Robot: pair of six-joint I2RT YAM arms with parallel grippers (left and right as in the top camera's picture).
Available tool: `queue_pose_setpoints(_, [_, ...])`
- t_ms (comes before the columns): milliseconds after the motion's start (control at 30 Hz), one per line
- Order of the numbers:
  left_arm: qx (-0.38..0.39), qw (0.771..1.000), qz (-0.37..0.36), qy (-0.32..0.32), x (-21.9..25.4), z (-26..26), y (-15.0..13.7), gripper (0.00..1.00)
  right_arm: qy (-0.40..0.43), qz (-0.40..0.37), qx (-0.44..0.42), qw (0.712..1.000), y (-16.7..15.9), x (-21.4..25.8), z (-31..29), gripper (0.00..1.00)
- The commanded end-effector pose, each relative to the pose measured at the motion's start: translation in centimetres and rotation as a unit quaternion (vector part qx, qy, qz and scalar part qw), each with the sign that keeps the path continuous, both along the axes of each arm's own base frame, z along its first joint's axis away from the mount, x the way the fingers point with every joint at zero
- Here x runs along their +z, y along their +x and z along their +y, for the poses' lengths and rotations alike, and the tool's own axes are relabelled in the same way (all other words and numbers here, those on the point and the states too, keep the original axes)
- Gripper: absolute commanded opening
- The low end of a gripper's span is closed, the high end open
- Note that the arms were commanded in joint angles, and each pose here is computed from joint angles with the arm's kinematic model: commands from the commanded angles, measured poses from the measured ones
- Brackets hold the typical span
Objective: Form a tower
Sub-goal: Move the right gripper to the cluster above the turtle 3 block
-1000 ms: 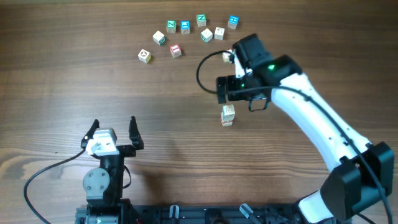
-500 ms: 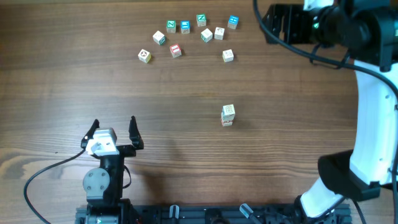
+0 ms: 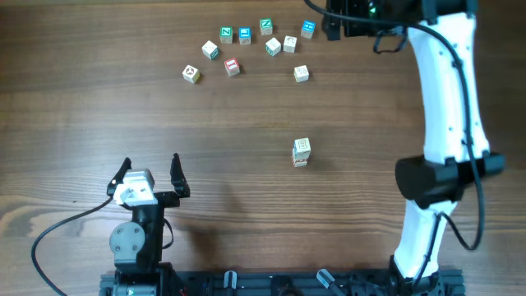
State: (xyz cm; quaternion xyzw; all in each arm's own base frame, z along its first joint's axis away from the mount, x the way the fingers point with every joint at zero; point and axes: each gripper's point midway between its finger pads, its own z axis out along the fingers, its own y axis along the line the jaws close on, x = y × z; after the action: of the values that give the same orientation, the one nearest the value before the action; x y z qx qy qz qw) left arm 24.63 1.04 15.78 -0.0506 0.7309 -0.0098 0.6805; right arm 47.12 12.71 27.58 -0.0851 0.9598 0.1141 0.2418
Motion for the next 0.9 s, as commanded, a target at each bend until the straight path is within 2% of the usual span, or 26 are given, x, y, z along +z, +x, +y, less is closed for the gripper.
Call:
queue_pose_setpoints(0, [0.008,1.0,0.0,0.01,0.0,0.4,0.0,1.0,-0.01,0.042,0.011,0.999,1.5,-4.5,0.4,1.0])
queue_pose_setpoints(167, [0.008,1.0,0.0,0.01,0.0,0.4,0.0,1.0,-0.028,0.089,0.007,0.996,2.9,-10.0,0.3,1.0])
queue_pose_setpoints(367, [0.008,1.0,0.0,0.01,0.0,0.4,0.0,1.0,-0.041,0.122,0.006,0.992,3.7,-14.3,0.3,0.99])
queue_pose_setpoints(500, [0.009,1.0,0.0,0.01,0.0,0.4,0.0,1.0,-0.058,0.112,-0.002,0.992,4.6,-15.1,-0.2,1.0])
queue_pose_setpoints(867, [0.008,1.0,0.0,0.01,0.0,0.4,0.0,1.0,-0.035,0.063,-0.008,0.997,7.0,-14.3,0.6,0.99])
